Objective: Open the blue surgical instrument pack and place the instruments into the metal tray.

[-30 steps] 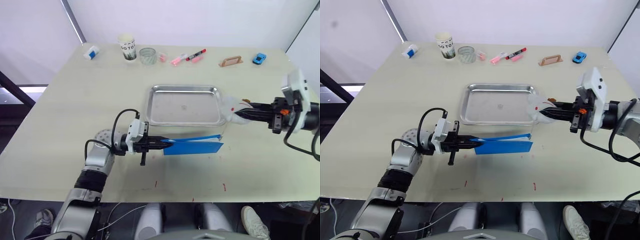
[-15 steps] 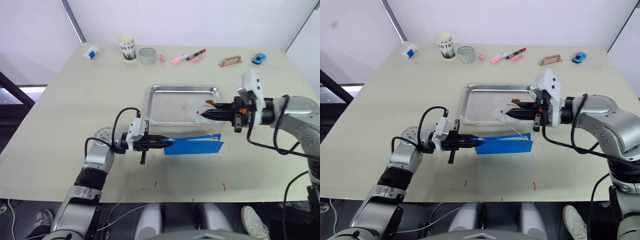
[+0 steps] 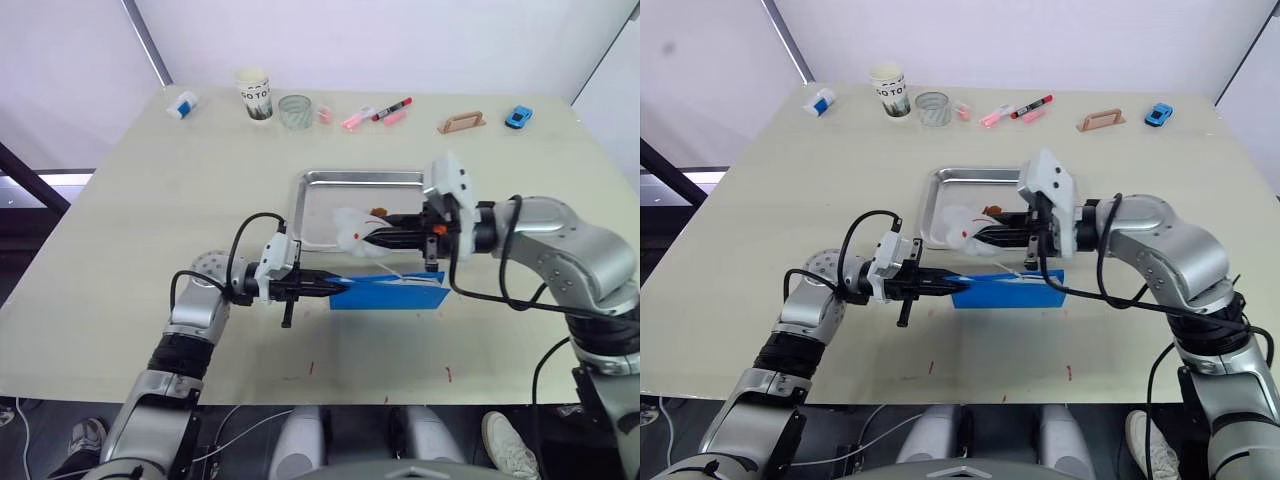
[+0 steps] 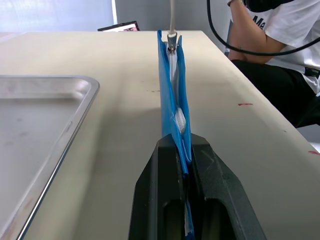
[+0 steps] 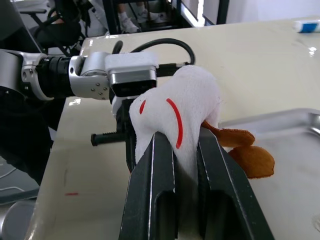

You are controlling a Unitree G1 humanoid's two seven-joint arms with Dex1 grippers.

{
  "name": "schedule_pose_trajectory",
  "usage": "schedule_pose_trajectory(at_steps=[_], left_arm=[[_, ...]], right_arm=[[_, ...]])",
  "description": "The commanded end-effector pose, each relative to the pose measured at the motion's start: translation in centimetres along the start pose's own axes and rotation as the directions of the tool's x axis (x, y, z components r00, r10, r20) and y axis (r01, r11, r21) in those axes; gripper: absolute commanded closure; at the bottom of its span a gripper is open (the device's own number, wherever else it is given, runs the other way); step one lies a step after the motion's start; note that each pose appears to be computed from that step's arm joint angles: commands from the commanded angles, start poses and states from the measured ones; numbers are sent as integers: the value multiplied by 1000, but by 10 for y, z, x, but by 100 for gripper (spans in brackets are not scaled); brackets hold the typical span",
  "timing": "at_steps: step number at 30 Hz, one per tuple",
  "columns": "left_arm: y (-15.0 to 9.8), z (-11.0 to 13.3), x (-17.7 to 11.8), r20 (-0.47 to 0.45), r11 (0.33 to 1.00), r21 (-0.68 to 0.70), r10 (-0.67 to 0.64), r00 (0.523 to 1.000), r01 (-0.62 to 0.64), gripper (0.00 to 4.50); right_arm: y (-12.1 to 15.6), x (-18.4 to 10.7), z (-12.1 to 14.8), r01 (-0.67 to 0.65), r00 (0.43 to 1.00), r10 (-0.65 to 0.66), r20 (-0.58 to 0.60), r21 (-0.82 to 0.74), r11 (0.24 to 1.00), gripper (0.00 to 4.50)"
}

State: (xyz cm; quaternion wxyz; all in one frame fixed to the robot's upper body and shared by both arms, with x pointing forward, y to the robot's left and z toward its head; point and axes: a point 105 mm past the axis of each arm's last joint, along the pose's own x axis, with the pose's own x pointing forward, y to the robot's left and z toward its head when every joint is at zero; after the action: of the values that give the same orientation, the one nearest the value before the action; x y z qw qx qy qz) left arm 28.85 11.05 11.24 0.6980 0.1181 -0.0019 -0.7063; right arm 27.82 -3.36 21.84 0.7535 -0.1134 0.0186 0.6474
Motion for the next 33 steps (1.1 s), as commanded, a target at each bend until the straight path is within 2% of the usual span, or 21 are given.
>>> schedule_pose_trajectory(at_steps=[1, 16, 20, 25, 30, 33], left_arm=[[-6, -3, 10, -24, 999, -3, -40, 999, 40, 450], [-10, -14, 1, -20, 1000, -30, 0, 1000, -1, 450], [-1, -17, 0, 0, 997, -67, 50, 999, -50, 450], [-1, -17, 1, 4, 996, -68, 56, 998, -56, 450], [2, -12, 3, 5, 997, -57, 56, 998, -55, 450], [3, -9, 5, 6, 998, -50, 48, 999, -48, 450]], right_arm=[[2, 5, 18, -7, 998, 12, 54, -80, 997, 443], [5, -1, 14, -10, 999, 14, 51, -78, 997, 443], [25, -17, 0, -54, 998, 55, 7, -52, 997, 443], [36, -23, -22, -32, 997, 29, -65, -37, 999, 443], [55, -24, -50, -67, 987, 61, -150, -36, 997, 443], [56, -24, -60, -76, 982, 69, -177, -36, 996, 443]])
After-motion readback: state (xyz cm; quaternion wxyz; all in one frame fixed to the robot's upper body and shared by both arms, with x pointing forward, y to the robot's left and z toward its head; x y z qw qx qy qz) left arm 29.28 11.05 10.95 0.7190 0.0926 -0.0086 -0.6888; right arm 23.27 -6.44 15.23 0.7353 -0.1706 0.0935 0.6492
